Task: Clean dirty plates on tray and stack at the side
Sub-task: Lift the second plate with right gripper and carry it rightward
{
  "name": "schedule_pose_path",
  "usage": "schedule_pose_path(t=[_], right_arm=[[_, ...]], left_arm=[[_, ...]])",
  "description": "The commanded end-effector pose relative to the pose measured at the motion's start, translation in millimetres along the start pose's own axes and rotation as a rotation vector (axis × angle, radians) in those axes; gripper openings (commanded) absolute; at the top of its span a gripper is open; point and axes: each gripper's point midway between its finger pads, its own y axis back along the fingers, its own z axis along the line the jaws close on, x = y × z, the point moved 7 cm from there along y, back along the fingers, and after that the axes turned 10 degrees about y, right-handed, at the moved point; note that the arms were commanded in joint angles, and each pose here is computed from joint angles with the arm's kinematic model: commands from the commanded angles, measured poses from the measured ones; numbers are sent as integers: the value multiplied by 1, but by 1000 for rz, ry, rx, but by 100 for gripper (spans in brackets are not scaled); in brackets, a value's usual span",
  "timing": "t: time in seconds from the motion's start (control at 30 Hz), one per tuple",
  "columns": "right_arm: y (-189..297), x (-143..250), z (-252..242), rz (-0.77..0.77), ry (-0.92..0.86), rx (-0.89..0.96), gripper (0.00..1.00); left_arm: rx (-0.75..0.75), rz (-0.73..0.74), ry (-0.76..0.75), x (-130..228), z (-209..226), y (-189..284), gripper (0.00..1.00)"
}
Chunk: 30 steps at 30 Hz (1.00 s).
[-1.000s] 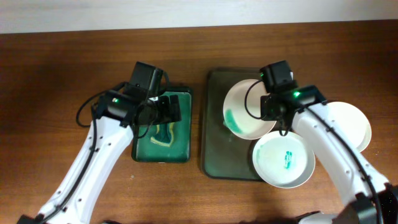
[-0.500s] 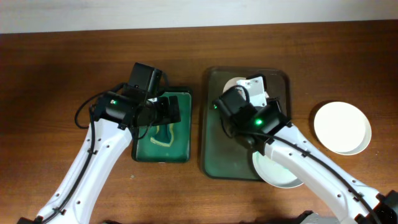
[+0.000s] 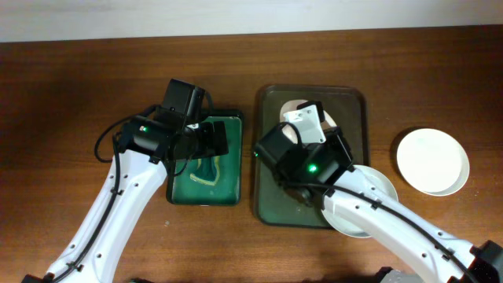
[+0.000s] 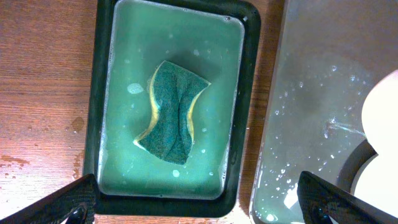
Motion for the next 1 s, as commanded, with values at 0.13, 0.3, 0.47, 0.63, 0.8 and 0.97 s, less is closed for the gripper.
schedule_pose_path(t=[0.13,0.3,0.47,0.63,0.8,0.97], right_arm=[[15,-5,-11,-71,-35,105,4],[15,-5,-11,-73,-38,105,4],[15,-5,-11,-73,-40,105,4],[15,-5,-11,-73,-40,105,4],[15,-5,-11,-73,-39,105,4],[15,-5,-11,-73,-39,106,4]], left_arm=[[12,-11,-4,-2,-1,5,99],[12,-11,-4,-2,-1,5,99],[12,-11,-4,-2,-1,5,99],[12,-11,-4,-2,-1,5,99],[12,-11,-4,-2,-1,5,99],[12,-11,-4,-2,-1,5,99]])
